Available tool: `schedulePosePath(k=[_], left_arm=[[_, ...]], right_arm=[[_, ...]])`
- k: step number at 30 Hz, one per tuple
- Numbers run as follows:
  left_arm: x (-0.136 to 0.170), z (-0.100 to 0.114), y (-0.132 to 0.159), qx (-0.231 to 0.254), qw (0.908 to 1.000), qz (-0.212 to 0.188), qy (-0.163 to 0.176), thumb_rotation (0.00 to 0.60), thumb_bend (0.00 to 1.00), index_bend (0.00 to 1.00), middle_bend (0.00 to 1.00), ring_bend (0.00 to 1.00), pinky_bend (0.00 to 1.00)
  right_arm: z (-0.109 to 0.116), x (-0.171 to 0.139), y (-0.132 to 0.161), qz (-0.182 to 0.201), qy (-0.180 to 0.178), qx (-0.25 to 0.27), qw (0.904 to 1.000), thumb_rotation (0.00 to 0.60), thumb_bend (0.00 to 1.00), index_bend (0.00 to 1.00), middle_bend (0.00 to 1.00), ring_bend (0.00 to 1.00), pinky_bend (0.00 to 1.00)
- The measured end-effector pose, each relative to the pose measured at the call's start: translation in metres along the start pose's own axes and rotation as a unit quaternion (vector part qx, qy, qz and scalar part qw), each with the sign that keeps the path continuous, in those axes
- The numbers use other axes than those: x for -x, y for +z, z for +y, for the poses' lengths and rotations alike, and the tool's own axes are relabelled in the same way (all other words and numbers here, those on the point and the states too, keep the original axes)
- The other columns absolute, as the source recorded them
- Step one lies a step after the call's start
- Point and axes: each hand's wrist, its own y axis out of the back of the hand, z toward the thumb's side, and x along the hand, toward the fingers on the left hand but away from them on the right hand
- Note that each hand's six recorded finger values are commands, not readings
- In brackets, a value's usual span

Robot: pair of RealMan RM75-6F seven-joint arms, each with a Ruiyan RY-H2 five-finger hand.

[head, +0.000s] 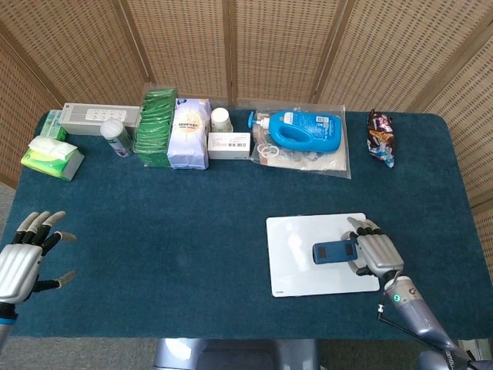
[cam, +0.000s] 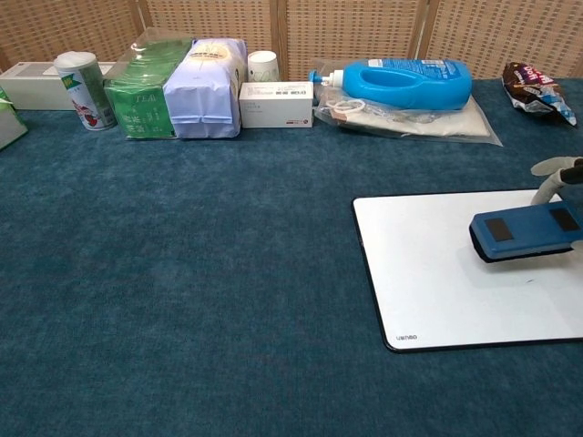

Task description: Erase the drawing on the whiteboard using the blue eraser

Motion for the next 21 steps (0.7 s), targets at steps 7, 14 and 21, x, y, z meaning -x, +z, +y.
schedulePosePath(k=[7, 14, 21], left_arm=[[0.0, -0.001, -0.001, 0.001, 1.0, 0.001, -0.003, 0.6, 0.17, 0.35, 0.11, 0.06, 0.0], [0.0, -0.002, -0.001, 0.0, 1.0, 0.002, -0.004, 0.6, 0.17, 0.35, 0.11, 0.06, 0.0], [0.0, -0.002, -0.001, 0.0, 1.0, 0.001, -0.006, 0.6, 0.17, 0.35, 0.11, 0.06, 0.0]], right_arm=[[-0.016, -0.001, 0.017, 0.019, 0.022, 0.009, 0.9995, 0.6, 0.38, 0.61, 0.03, 0.0, 0.0], [-0.039, -0.006, 0.021, 0.024, 0.045, 0.019, 0.9985, 0.6, 0.38, 0.61, 0.03, 0.0, 0.0], [-0.05, -0.011, 0.012, 0.013, 0.057, 0.02, 0.9981, 0.6, 0.38, 0.61, 0.03, 0.0, 0.0]])
